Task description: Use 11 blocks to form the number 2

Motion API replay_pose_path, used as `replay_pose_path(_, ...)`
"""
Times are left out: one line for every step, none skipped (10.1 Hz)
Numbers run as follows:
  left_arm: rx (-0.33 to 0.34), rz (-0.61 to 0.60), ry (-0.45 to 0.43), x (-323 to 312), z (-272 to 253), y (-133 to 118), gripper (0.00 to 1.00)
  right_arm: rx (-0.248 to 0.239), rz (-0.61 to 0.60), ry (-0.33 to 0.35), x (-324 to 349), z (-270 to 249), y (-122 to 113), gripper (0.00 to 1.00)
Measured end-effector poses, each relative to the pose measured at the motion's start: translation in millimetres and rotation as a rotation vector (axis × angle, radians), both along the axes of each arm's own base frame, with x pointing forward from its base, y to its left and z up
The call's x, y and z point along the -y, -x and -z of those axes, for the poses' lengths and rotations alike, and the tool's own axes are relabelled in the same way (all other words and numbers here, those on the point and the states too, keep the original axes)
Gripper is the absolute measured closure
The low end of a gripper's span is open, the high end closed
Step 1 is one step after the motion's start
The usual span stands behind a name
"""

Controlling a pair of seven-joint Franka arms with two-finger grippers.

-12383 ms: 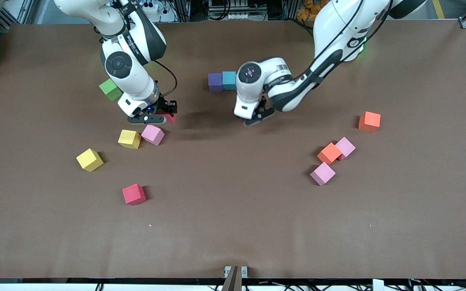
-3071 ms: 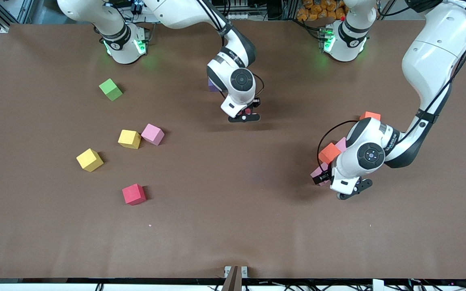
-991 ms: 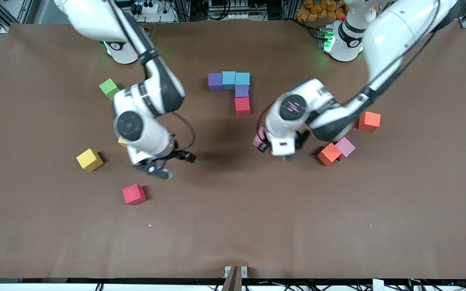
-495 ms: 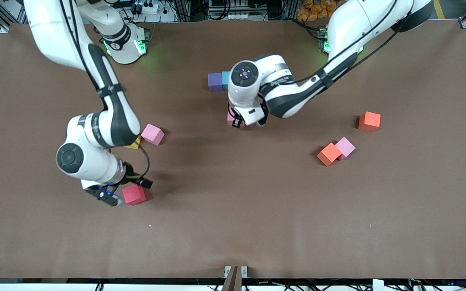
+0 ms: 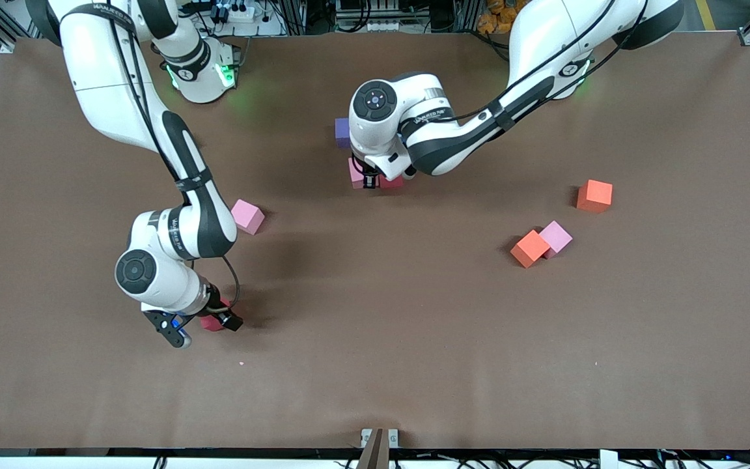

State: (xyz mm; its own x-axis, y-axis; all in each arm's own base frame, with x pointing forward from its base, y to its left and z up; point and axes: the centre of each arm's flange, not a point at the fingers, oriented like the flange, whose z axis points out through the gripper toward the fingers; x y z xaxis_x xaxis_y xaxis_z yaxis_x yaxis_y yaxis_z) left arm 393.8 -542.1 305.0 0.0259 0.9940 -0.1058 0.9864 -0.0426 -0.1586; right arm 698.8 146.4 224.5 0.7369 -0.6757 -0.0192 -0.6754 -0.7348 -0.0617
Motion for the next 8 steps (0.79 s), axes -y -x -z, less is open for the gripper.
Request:
replay_pose_path(0.004,0.003,0.019,5.3,-0.1,3.9,0.44,0.001,0.027,0.005,4.6,-2.4,-2.1,0.00)
replay_pose_path(0.003,0.018,0.027,12.7,3.2,13.1,0.44,0.002,0.045,0.018,6.7,-3.9,-3.2,0.00)
replay_pose_path(0.003,0.041,0.016,20.8,12.0,25.6,0.44,0.003,0.060,0.026,6.5,-4.5,-3.5,0.00)
replay_pose_path(0.009,0.059,-0.009,26.4,25.6,36.1,0.44,0.004,0.085,0.027,5.3,-5.3,-3.8,0.00)
replay_pose_path(0.015,0.074,-0.030,30.9,39.3,44.8,0.44,0.008,0.129,0.025,1.8,-8.1,-4.9,0.00)
replay_pose_path(0.015,0.082,-0.043,32.6,48.0,49.4,0.44,0.018,0.163,0.025,-3.2,-13.3,-7.1,0.00)
replay_pose_path(0.011,0.084,-0.050,31.8,53.6,51.3,0.44,0.017,0.185,0.037,-3.8,-16.2,-8.1,0.00)
replay_pose_path(0.009,0.083,-0.054,30.1,56.6,51.0,0.44,-0.001,0.197,0.055,4.3,-16.7,-8.6,0.00)
